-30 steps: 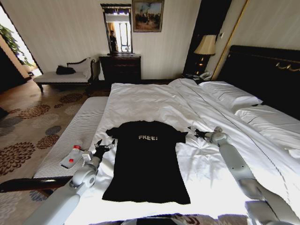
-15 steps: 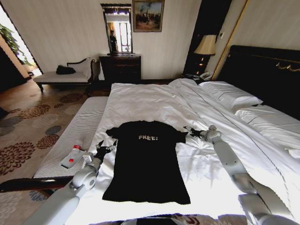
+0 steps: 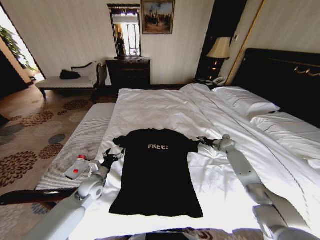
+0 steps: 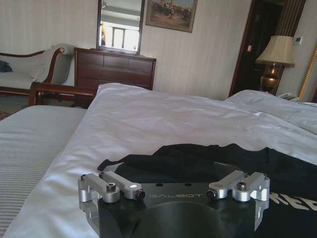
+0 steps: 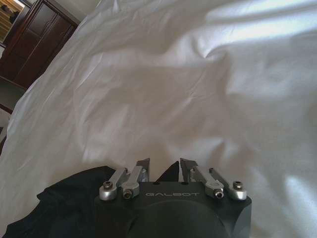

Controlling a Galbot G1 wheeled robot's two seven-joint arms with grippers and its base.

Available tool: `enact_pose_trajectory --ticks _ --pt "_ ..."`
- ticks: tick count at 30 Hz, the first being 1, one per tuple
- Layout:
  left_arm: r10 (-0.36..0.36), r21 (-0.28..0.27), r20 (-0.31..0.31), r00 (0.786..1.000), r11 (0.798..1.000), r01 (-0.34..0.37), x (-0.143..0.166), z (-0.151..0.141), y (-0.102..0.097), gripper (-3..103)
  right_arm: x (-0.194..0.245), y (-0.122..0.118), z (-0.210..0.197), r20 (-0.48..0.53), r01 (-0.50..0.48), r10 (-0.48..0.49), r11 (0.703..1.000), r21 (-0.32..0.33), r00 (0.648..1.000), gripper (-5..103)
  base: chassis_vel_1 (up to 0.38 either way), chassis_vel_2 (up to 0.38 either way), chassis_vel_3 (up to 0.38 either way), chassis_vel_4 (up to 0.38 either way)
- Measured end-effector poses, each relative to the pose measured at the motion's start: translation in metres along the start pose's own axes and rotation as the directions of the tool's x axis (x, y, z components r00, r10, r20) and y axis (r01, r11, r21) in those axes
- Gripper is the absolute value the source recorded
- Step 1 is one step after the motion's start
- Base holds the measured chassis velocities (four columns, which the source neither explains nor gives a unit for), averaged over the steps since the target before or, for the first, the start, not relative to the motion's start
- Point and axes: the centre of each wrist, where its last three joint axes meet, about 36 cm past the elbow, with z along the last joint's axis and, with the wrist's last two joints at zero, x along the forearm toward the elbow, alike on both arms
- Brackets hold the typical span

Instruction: Fold the clothes on the bed.

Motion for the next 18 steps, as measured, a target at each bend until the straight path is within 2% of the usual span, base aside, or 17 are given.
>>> enact_pose_trajectory --ticks 1,6,8,10,18 --pt "-0.001 0.0 0.001 1.0 1.0 0.001 -0.0001 -0.0004 0.0004 100 0.0002 0.0004 0.0004 -0.001 0.001 -0.001 1.0 0.001 1.0 33 0.0 0.0 0.0 0.0" --pt "-0.004 0.004 0.003 1.0 1.0 0.004 -0.0005 -0.0008 0.0 100 0.002 0.0003 0.0023 -0.006 0.001 -0.001 1.0 0.006 1.0 6 0.0 0.0 0.0 0.0" --pt "-0.005 0.005 0.004 1.0 1.0 0.005 -0.0007 -0.0009 -0.0003 100 0.0027 0.0001 0.0019 -0.005 0.001 -0.001 1.0 0.006 1.0 6 0.0 0.0 0.0 0.0" --pt "-0.006 0.007 0.006 1.0 1.0 0.006 -0.0015 -0.0015 -0.0001 100 0.004 0.0003 0.0008 -0.004 0.002 -0.002 1.0 0.005 1.0 1 0.0 0.0 0.0 0.0" --pt "-0.014 0.011 0.012 1.0 1.0 0.014 -0.0023 -0.0045 0.0025 100 0.0057 0.0005 0.0014 -0.008 0.003 -0.003 1.0 0.011 1.0 0 0.0 0.0 0.0 0.0"
